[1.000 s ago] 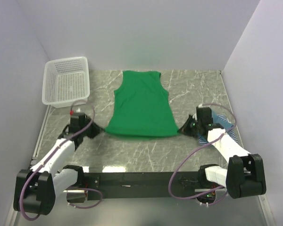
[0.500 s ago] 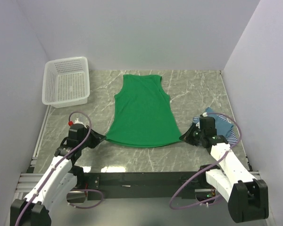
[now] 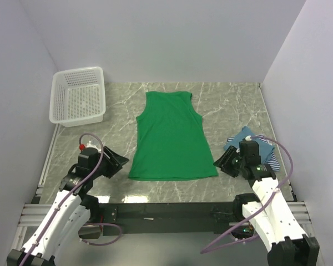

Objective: Fold and stack the tank tops

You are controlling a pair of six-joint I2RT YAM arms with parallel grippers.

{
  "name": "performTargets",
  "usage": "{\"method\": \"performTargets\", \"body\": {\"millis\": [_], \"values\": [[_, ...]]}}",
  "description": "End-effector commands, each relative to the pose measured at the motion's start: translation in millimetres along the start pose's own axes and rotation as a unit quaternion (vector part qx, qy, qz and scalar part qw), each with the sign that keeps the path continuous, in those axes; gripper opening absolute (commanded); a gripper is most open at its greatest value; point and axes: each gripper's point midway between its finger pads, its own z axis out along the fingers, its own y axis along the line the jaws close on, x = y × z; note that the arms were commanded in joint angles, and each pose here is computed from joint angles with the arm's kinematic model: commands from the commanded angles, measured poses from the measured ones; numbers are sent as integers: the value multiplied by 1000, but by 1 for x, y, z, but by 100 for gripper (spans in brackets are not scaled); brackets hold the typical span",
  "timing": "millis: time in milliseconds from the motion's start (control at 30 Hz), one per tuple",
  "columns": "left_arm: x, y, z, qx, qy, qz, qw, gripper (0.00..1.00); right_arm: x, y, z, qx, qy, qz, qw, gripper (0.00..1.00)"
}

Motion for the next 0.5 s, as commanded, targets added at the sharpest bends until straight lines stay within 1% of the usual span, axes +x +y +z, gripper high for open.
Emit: {"method": "performTargets", "body": {"millis": [0, 67, 100, 133, 167, 200, 233, 267, 300, 333, 367, 400, 433, 467], "values": [[-28, -43, -24, 39, -49, 36, 997, 60, -18, 13, -18, -7, -38, -8, 999, 53], [-45, -61, -24, 49, -71, 53, 995, 61, -22, 22, -21, -13, -50, -17, 999, 53], [-51, -69, -21, 52, -78, 62, 994, 56, -13, 35, -22, -27, -40, -44, 998, 53], [-58, -74, -17, 48, -84, 69, 993, 53, -16, 44, -23, -27, -49, -54, 997, 53], [-69, -82, -5, 32, -82, 81, 993, 50, -16, 55, -23, -33, -56, -50, 997, 53], [-79, -86, 3, 17, -91, 91, 992, 45, -9, 68, -23, -43, -47, -64, 996, 52], [-84, -77, 26, -22, -77, 99, 992, 42, -3, 86, -21, -50, -47, -89, 994, 51], [-100, -96, 30, -19, -91, 116, 989, 38, 5, 97, -21, -60, -40, -90, 993, 50], [-109, -100, 40, -29, -95, 130, 987, 36, 9, 107, -20, -67, -39, -97, 992, 50], [-109, -87, 69, -64, -68, 142, 986, 34, 25, 124, -18, -77, -21, -123, 989, 50], [-124, -108, 76, -59, -73, 156, 983, 33, 26, 138, -16, -88, -30, -122, 988, 49], [-126, -106, 87, -77, -59, 165, 981, 30, 31, 148, -14, -93, -28, -130, 987, 49], [-128, -108, 100, -83, -50, 177, 979, 30, 40, 164, -8, -94, -18, -144, 985, 49], [-135, -110, 123, -96, -39, 191, 976, 30, 52, 179, -8, -107, -15, -159, 981, 49]]}}
